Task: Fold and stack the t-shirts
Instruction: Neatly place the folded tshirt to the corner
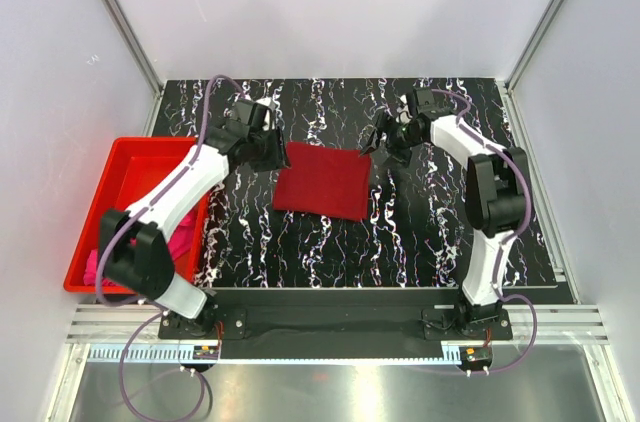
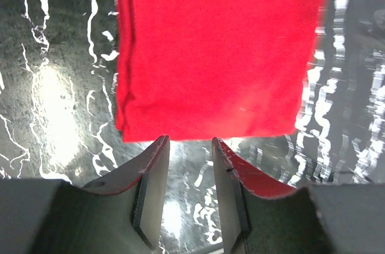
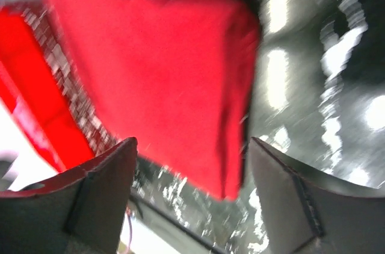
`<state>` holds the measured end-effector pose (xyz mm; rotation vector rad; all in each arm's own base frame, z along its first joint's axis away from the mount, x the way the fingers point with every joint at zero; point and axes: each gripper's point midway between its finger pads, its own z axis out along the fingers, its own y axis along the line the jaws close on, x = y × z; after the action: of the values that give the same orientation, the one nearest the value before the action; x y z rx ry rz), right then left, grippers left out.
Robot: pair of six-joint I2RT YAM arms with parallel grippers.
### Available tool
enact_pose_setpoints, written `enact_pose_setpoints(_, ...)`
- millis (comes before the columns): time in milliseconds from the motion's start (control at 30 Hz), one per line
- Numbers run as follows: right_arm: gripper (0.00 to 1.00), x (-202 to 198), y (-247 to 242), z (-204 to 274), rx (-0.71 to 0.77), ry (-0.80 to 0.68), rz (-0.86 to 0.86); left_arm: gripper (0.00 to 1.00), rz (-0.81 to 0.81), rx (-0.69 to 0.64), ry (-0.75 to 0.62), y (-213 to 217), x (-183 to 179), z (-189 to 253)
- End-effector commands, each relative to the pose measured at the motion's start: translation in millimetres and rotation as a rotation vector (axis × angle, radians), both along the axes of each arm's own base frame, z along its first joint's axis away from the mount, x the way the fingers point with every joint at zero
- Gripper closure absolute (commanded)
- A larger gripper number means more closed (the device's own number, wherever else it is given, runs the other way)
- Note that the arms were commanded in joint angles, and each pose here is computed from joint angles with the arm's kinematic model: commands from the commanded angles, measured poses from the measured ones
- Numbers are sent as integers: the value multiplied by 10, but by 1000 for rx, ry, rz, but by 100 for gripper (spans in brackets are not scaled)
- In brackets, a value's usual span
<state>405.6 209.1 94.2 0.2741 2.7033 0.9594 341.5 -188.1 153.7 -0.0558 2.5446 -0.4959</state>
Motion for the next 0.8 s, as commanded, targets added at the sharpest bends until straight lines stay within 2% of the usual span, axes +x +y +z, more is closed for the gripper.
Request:
enact_pose_setpoints(0, 20, 290, -82, -192, -86, -37, -41, 60, -15, -14, -44, -2, -106, 273)
enact_pose_setpoints(333, 32, 585, 37, -418, -55, -46, -15, 59, -33, -11, -30, 119, -432, 224)
enact_pose_setpoints(533, 42, 590, 134, -515, -11, -13, -15, 58, -38, -30, -53, 91, -409, 341)
enact_pose_setpoints(767, 43, 536, 115, -676, -24, 15, -28, 57, -44, -38, -60, 62, -376, 389)
